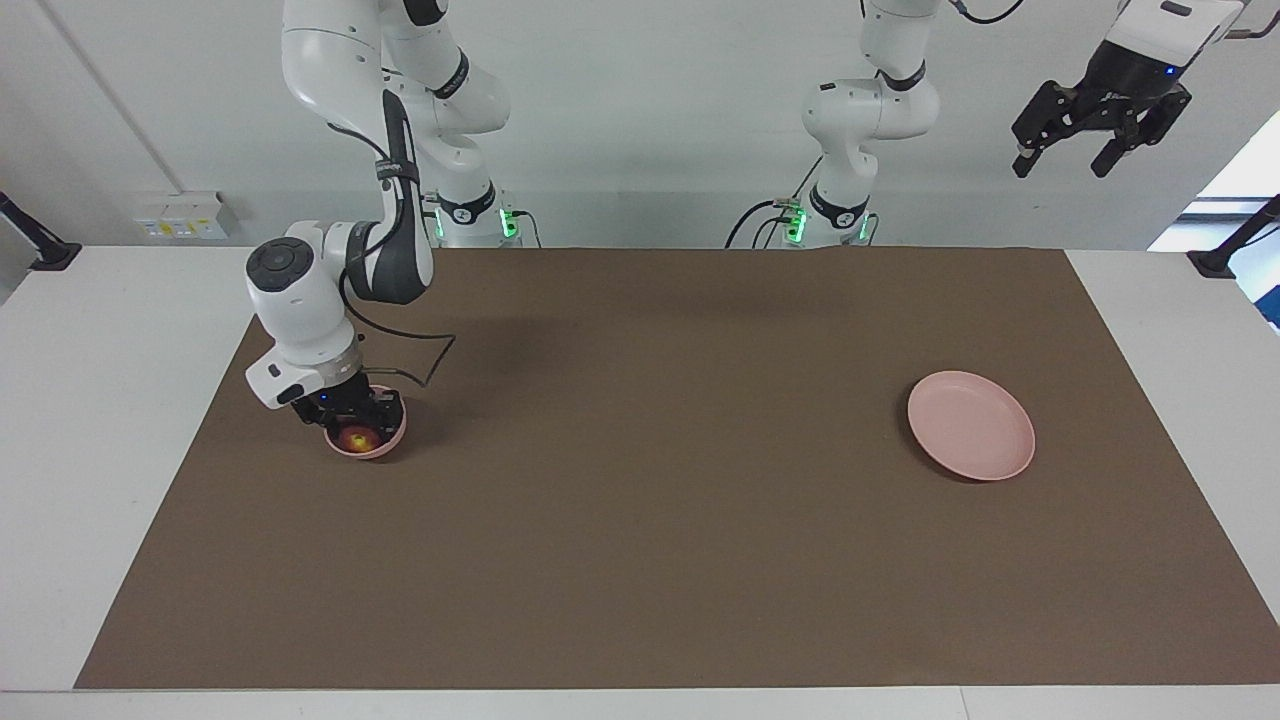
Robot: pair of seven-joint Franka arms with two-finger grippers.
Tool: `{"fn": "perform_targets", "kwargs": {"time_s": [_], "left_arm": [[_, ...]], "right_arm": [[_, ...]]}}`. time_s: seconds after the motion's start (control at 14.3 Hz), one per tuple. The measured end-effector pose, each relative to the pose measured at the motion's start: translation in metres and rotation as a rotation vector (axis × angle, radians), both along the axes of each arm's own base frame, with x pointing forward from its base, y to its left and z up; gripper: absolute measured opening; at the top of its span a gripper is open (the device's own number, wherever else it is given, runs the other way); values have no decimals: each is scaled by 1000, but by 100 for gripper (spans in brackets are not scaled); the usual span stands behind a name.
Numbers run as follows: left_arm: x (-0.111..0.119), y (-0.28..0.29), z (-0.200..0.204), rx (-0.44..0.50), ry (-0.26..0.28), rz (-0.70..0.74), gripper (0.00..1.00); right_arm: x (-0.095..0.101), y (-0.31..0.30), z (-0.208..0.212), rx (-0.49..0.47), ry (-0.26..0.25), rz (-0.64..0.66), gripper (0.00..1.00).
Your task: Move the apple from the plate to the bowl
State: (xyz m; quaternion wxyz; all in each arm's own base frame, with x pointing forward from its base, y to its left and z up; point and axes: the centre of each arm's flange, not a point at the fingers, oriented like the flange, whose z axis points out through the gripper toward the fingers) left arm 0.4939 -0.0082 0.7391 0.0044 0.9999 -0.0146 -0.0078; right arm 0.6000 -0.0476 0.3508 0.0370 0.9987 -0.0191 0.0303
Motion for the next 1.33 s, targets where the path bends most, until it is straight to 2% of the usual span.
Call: {"fn": "perform_targets", "kwargs": {"time_s": [0.21, 0.63, 0.77, 0.91, 1.05, 1.19, 1.33], "left_arm": [[0, 0, 0, 1, 0, 0, 100], [-3, 1, 4, 1, -8, 3, 100], [-6, 2, 7, 1, -15, 3, 100], [-8, 2, 10, 1, -20, 3, 100], [-9, 2, 10, 1, -21, 4, 100], [-8, 2, 10, 0, -22, 5, 100], [-8, 2, 11, 0, -29, 5, 100]], "right_arm": [[-1, -1, 19, 1, -1, -4, 100], [-1, -1, 23, 1, -7, -4, 100], [4, 0, 36, -1, -33, -2, 100], [7, 3, 63, -1, -82, 5, 100], [1, 10, 98, 1, -112, 13, 100], [-12, 23, 131, 6, -111, 32, 100], [-28, 30, 171, 9, -76, 38, 100]]}}
